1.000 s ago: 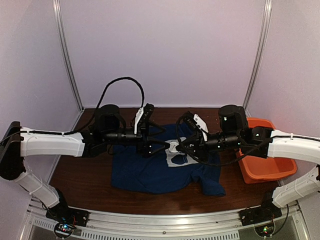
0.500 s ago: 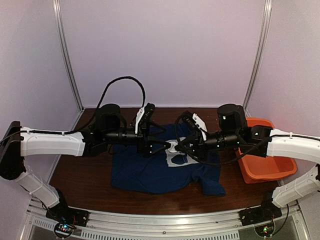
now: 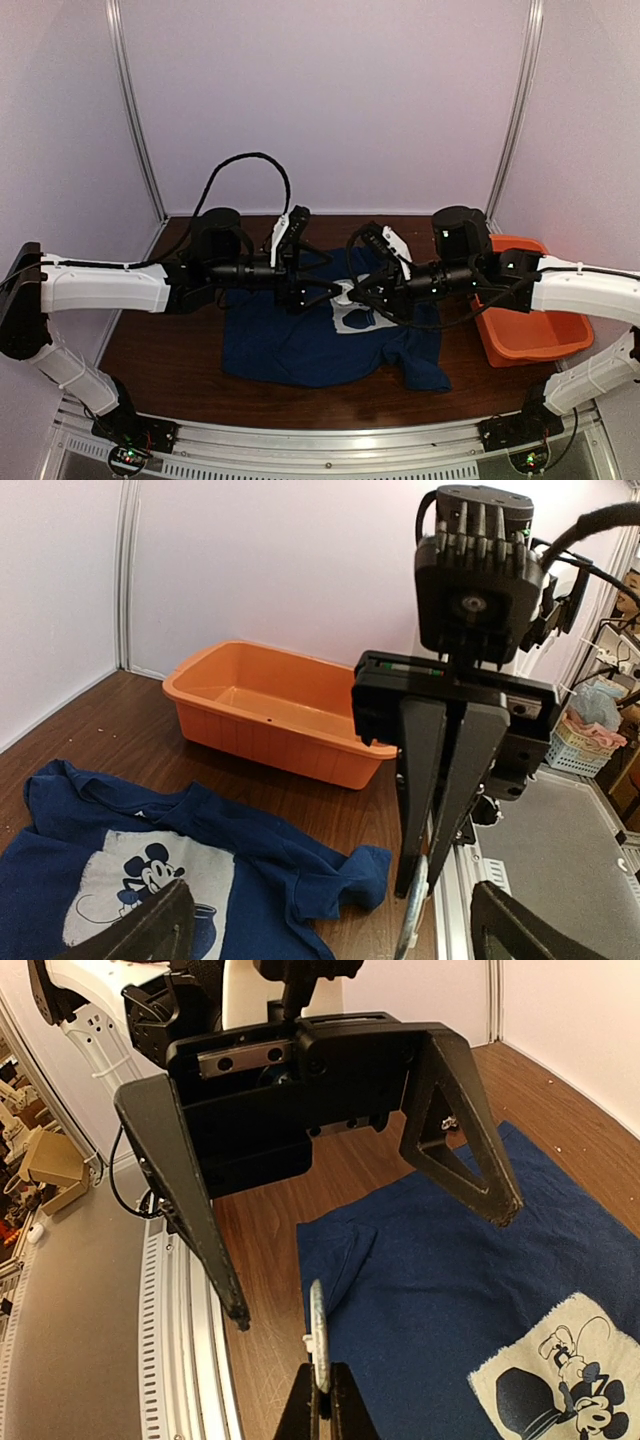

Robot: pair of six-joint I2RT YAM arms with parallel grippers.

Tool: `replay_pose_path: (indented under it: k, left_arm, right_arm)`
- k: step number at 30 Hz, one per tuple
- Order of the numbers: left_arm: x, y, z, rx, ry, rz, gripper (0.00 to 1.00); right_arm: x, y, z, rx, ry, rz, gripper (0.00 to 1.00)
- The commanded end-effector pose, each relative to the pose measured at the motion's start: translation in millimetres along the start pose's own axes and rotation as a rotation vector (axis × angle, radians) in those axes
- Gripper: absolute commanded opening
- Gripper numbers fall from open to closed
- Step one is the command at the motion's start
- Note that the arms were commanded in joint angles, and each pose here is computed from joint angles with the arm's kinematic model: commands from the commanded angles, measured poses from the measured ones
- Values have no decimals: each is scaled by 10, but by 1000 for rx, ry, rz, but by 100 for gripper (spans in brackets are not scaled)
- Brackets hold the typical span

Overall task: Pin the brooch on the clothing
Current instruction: Pass from the right arm to the left

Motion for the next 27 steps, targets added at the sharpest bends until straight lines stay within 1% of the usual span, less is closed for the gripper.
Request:
replay_pose_path:
  k: [1,18,23,27]
  left_arm:
    - [-1,-7,116,-29,-25,12,98]
    - [-60,-52,110,12,-52,-13,98]
    - [-65,-82,79,29,-58,-17,98]
    - [-71,-90,78,35,-58,-28,98]
  right_arm:
    - [30,-5,76,-13,17,20,0]
    - [68,3,120,-4,32,41,0]
    - [64,-4,103,16,29,39,0]
    - [69,-1,101,18,58,43,0]
Point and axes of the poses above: each gripper's point midway between its finger pads, its own y axis back along the fingers, its own x axis along the line the jaws close on, z = x × y, the point moved 5 cm from there along y, back along the fingers, and after that the axes turned 7 degrees about -y, right-handed, at the moved point
